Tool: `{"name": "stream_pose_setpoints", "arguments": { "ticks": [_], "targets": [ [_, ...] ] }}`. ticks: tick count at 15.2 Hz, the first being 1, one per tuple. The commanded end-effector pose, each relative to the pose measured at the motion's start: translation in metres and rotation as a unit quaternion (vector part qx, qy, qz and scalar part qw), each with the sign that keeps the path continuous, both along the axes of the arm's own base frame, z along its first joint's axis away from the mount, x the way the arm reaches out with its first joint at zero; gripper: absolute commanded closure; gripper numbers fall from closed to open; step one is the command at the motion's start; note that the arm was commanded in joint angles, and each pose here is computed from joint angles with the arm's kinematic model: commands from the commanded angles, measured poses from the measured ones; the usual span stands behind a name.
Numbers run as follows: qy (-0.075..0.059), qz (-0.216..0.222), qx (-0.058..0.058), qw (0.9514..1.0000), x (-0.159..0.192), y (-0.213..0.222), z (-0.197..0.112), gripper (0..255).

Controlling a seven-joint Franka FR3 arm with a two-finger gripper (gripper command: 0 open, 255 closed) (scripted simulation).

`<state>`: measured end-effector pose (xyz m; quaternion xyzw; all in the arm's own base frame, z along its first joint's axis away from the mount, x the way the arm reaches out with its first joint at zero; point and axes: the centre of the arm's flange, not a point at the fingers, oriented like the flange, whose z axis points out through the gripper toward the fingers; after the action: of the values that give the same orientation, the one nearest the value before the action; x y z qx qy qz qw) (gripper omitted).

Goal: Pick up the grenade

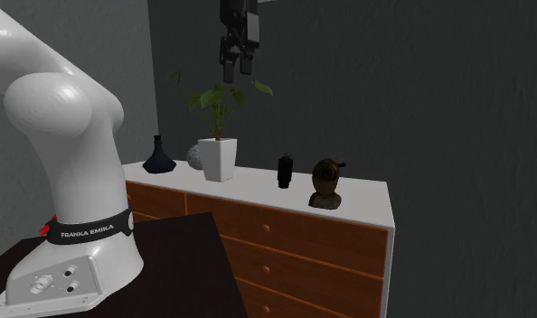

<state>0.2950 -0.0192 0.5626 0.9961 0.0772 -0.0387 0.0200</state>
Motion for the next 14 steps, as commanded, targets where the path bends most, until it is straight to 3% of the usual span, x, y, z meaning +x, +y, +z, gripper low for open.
{"name": "stream_pose_setpoints", "arguments": {
  "ticks": [1, 14],
  "targets": [
    [0.000, 0.000, 0.000, 1.0000, 0.000, 0.000, 0.000, 0],
    [0.000, -0.078, 0.016, 0.9968, 0.084, 0.121, -0.078, 0]
  ]
}}
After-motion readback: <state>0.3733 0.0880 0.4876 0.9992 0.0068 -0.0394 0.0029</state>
